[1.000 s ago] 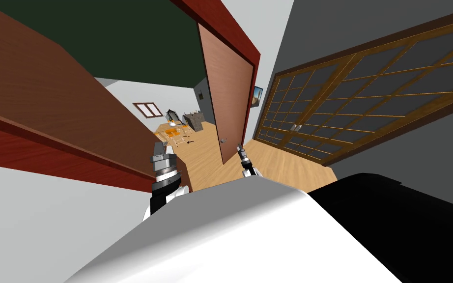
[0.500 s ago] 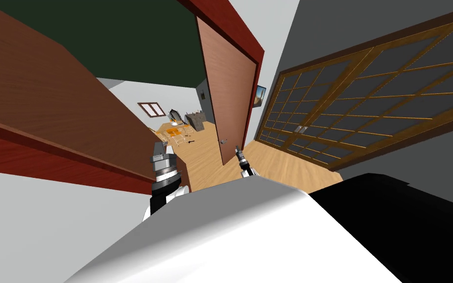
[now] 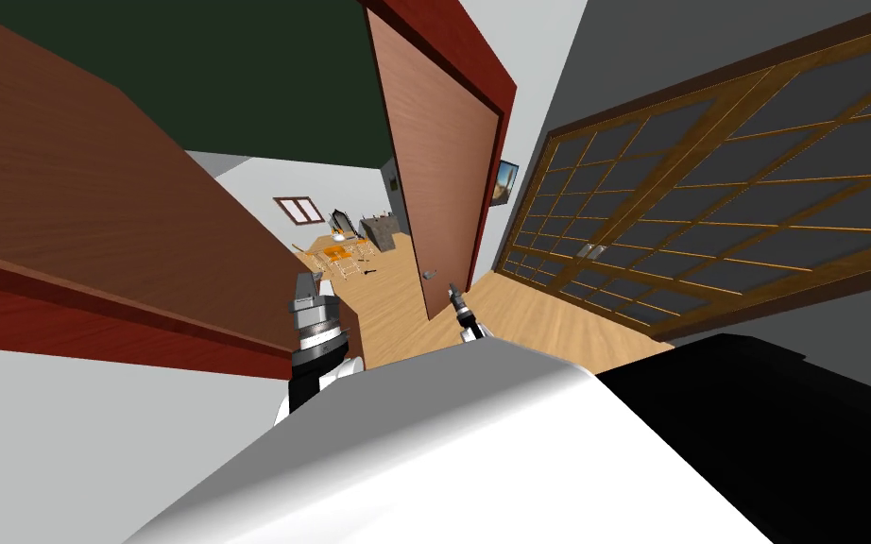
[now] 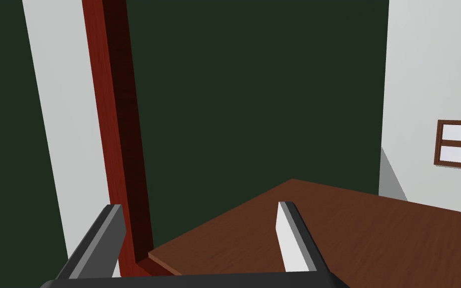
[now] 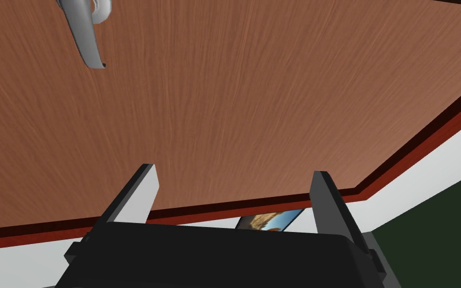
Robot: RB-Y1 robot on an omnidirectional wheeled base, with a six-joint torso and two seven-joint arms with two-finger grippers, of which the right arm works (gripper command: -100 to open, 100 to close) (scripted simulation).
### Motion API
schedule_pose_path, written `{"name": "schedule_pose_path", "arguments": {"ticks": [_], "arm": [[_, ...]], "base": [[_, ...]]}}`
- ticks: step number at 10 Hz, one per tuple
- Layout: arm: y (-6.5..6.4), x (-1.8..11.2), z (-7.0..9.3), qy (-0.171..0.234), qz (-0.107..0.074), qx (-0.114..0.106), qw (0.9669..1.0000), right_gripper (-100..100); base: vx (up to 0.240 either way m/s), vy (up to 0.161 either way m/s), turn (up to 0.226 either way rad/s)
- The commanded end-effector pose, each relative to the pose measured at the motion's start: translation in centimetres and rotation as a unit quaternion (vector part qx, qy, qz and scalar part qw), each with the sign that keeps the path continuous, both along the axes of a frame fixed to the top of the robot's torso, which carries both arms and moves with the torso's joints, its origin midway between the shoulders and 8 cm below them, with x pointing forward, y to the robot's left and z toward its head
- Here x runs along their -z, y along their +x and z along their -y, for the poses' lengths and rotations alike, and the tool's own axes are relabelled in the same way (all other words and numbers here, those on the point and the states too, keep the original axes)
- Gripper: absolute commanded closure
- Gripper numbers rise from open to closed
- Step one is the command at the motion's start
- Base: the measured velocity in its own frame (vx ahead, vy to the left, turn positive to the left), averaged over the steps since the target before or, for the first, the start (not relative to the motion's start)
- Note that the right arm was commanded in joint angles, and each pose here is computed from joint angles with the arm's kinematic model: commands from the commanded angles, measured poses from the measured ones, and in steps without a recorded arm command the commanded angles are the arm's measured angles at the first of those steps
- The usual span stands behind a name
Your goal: Push the door open
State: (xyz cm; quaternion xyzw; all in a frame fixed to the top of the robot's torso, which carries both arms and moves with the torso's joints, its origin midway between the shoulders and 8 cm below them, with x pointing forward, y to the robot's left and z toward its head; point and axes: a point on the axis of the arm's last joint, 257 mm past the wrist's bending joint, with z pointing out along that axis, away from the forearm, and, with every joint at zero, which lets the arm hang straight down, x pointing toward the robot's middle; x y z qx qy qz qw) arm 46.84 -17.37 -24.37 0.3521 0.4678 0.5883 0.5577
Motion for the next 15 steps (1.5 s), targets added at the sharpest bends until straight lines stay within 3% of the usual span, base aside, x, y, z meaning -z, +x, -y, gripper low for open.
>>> {"name": "schedule_pose_path", "arguments": {"ticks": [1, 7, 15], "arm": [[0.2, 1.2, -0.4, 0.001, -0.01, -0.005, 0.9999, -100], [0.7, 5.4, -2.8, 0.005, -0.054, -0.027, 0.9982, -100], [0.7, 10.4, -6.4, 0.009, -0.111, -0.057, 0.9921, -100]], "base": [[0.05, -0.039, 0.035], [0.062, -0.073, 0.064], [0.076, -0.082, 0.067]]}}
